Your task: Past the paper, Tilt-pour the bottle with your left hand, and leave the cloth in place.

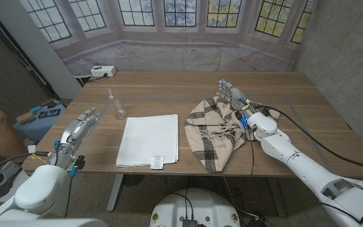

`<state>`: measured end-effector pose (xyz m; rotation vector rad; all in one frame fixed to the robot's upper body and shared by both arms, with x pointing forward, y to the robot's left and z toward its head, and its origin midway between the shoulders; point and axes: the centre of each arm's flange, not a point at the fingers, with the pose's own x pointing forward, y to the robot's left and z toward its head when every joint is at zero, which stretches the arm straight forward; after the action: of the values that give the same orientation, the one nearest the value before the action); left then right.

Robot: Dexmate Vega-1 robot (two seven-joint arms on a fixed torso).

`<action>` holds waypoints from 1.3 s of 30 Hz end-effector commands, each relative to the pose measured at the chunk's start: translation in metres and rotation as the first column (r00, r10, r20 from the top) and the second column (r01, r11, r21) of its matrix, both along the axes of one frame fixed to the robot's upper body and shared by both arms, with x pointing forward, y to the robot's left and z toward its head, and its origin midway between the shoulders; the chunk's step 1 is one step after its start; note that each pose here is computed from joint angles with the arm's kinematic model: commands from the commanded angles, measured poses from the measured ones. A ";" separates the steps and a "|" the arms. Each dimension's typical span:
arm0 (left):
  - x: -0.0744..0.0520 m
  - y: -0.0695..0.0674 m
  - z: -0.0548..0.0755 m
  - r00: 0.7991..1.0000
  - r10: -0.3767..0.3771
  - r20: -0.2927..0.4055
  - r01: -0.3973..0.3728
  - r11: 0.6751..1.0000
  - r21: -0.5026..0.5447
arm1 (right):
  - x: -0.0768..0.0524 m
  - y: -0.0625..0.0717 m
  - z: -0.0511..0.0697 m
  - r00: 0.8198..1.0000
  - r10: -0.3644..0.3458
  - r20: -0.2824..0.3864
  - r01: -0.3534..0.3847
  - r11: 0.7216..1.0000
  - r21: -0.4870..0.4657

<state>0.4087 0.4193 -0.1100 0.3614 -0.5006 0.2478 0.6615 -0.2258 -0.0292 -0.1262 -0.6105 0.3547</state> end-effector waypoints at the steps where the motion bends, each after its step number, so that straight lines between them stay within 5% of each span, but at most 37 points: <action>1: 0.009 0.017 0.012 0.998 0.056 0.040 -0.057 0.998 0.035 | 0.001 0.001 0.003 1.000 -0.002 0.000 0.002 1.000 -0.008; 19: 0.021 0.045 0.024 0.972 0.187 0.143 -0.202 0.975 0.092 | 0.007 0.012 0.004 1.000 0.006 -0.009 -0.007 1.000 -0.006; 39: 0.063 0.059 0.031 0.944 0.251 0.216 -0.280 0.953 0.116 | 0.018 0.025 0.007 0.999 0.024 -0.025 -0.024 1.000 -0.017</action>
<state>0.4494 0.4730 -0.0830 0.5247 -0.6470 0.4811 0.6735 -0.2074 -0.0227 -0.1305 -0.5943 0.3719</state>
